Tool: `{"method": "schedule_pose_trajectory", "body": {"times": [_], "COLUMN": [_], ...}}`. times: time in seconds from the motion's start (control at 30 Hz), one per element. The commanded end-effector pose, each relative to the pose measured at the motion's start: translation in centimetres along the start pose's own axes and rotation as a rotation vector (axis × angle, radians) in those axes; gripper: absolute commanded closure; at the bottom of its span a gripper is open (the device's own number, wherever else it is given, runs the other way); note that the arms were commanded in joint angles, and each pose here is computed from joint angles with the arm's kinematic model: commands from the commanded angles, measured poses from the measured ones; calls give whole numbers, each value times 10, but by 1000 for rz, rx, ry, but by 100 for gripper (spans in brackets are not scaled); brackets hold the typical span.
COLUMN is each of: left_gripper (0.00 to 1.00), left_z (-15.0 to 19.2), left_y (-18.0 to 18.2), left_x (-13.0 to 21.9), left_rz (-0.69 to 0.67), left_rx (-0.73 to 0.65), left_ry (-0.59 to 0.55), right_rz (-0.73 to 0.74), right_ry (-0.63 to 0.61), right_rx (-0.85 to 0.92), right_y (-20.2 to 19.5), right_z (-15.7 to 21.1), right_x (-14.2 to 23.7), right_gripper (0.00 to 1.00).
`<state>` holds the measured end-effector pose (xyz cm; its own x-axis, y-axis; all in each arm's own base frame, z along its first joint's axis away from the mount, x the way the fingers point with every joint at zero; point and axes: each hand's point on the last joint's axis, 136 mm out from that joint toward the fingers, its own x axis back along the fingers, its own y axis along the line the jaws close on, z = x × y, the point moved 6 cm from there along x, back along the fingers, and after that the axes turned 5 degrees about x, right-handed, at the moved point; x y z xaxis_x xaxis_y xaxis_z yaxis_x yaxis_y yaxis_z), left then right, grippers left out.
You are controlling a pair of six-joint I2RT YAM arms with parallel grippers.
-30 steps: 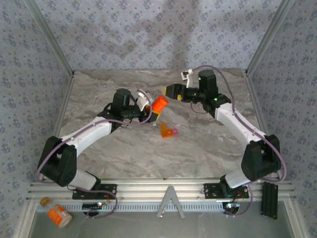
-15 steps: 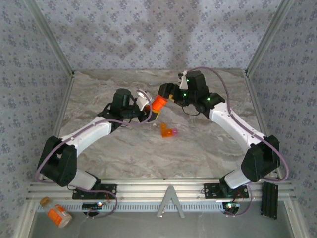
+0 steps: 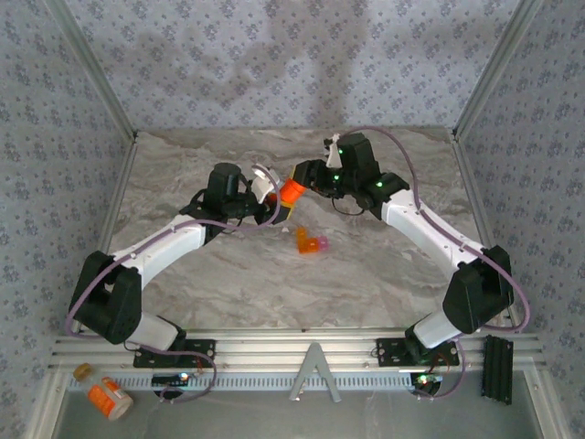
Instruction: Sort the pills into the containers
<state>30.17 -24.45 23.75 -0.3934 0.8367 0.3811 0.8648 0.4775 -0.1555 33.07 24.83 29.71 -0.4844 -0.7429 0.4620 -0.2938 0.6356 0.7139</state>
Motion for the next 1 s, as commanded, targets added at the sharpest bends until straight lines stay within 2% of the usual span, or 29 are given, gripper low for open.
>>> {"method": "schedule_pose_trajectory", "body": {"times": [0.0,0.1,0.13,0.23,0.37,0.43,0.47,0.53,0.6,0.73,0.87,0.97], "left_gripper": [100,100,100,100,100,100,100,100,100,100,100,100], "left_z": [-25,-28,-29,-31,-31,-30,-29,-26,-24,-22,-22,-22], "left_y": [-5,-8,-9,-15,-21,-20,-20,-17,-14,-9,-8,-8], "left_x": [3,7,8,13,17,17,17,16,15,13,13,12], "left_rz": [26,43,52,88,119,116,110,91,63,29,20,14], "left_rx": [-51,-49,-47,-39,-25,-21,-21,-21,-25,-41,-51,-58], "left_ry": [-74,-81,-82,-85,-87,-85,-82,-78,-73,-68,-63,-59], "right_rz": [-77,-185,-259,-385,-472,-480,-476,-432,-356,-165,-3,61], "right_ry": [46,20,12,18,54,55,50,18,-18,-108,-137,-152], "right_rx": [35,166,263,457,417,392,376,325,261,70,7,-34], "right_y": [-2,-5,-4,-11,-28,-25,-22,-20,-21,-28,-26,-24], "right_z": [6,0,-3,-2,-6,-6,-7,-12,-16,-13,0,4], "right_x": [-12,-16,-15,-12,-16,-18,-17,-11,-2,17,26,27], "right_gripper": [62,64,64,59,55,47,38,27,23,19,18,17]}}
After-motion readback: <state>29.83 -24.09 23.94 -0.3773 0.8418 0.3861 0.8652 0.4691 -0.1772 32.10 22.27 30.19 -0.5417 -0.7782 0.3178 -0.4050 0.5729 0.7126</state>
